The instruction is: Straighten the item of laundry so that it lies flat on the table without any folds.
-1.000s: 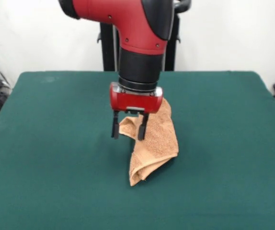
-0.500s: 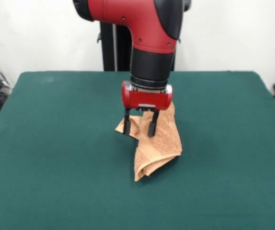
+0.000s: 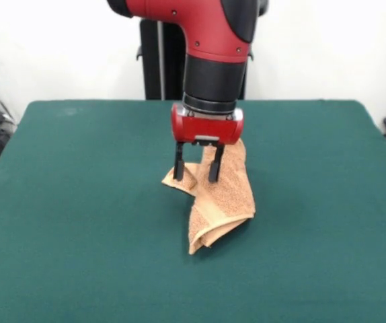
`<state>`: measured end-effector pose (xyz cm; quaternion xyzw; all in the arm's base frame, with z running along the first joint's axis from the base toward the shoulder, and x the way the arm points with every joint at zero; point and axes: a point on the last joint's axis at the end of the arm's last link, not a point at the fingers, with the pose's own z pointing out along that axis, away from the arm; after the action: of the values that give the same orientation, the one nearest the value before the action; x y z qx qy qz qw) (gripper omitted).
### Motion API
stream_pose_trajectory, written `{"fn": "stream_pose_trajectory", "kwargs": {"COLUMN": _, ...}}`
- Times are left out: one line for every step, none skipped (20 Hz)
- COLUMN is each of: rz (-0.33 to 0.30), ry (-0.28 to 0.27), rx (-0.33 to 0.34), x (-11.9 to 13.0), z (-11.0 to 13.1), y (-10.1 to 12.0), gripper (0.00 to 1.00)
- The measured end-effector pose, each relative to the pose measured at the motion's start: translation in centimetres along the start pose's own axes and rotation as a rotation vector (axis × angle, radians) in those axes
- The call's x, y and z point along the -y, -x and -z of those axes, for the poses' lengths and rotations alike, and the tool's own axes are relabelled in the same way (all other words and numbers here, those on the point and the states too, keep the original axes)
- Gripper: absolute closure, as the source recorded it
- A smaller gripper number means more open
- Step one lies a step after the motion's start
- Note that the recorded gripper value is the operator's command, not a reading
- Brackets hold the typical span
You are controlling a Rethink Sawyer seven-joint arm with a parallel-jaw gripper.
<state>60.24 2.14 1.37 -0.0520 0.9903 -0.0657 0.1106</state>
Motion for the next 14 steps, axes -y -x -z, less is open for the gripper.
{"fn": "stream_pose_trajectory", "kwargs": {"rz": 0.000, "ry": 0.000, "rx": -0.001, "x": 0.0, "z": 0.1, "y": -0.1, "gripper": 0.00}}
{"fn": "stream_pose_trajectory", "kwargs": {"rz": 0.001, "ry": 0.000, "rx": -0.002, "x": -0.1, "z": 0.2, "y": -0.2, "gripper": 0.00}}
{"fn": "stream_pose_trajectory", "kwargs": {"rz": 0.001, "ry": 0.000, "rx": -0.003, "x": -0.1, "z": 0.3, "y": -0.2, "gripper": 0.00}}
{"fn": "stream_pose_trajectory", "kwargs": {"rz": 0.004, "ry": 0.001, "rx": -0.006, "x": -0.3, "z": 0.4, "y": -0.4, "gripper": 0.00}}
{"fn": "stream_pose_trajectory", "kwargs": {"rz": 0.005, "ry": 0.001, "rx": -0.007, "x": -0.4, "z": 0.5, "y": -0.5, "gripper": 0.00}}
{"fn": "stream_pose_trajectory", "kwargs": {"rz": 0.007, "ry": 0.002, "rx": -0.008, "x": -0.5, "z": 0.5, "y": -0.6, "gripper": 0.00}}
{"fn": "stream_pose_trajectory", "kwargs": {"rz": 0.009, "ry": 0.003, "rx": -0.009, "x": -0.7, "z": 0.5, "y": -0.7, "gripper": 0.00}}
{"fn": "stream_pose_trajectory", "kwargs": {"rz": 0.012, "ry": 0.004, "rx": -0.009, "x": -0.9, "z": 0.5, "y": -0.7, "gripper": 0.00}}
{"fn": "stream_pose_trajectory", "kwargs": {"rz": 0.015, "ry": 0.004, "rx": -0.007, "x": -1.0, "z": 0.5, "y": -0.7, "gripper": 0.00}}
{"fn": "stream_pose_trajectory", "kwargs": {"rz": 0.018, "ry": 0.004, "rx": -0.004, "x": -1.2, "z": 0.5, "y": -0.6, "gripper": 0.00}}
{"fn": "stream_pose_trajectory", "kwargs": {"rz": 0.023, "ry": 0.005, "rx": 0.002, "x": -1.5, "z": 0.5, "y": -0.6, "gripper": 0.00}}
{"fn": "stream_pose_trajectory", "kwargs": {"rz": 0.025, "ry": 0.005, "rx": 0.006, "x": -1.7, "z": 0.5, "y": -0.5, "gripper": 0.00}}
{"fn": "stream_pose_trajectory", "kwargs": {"rz": 0.028, "ry": 0.005, "rx": 0.010, "x": -1.8, "z": 0.5, "y": -0.5, "gripper": 0.00}}
{"fn": "stream_pose_trajectory", "kwargs": {"rz": 0.031, "ry": 0.004, "rx": 0.016, "x": -2.0, "z": 0.5, "y": -0.4, "gripper": 0.00}}
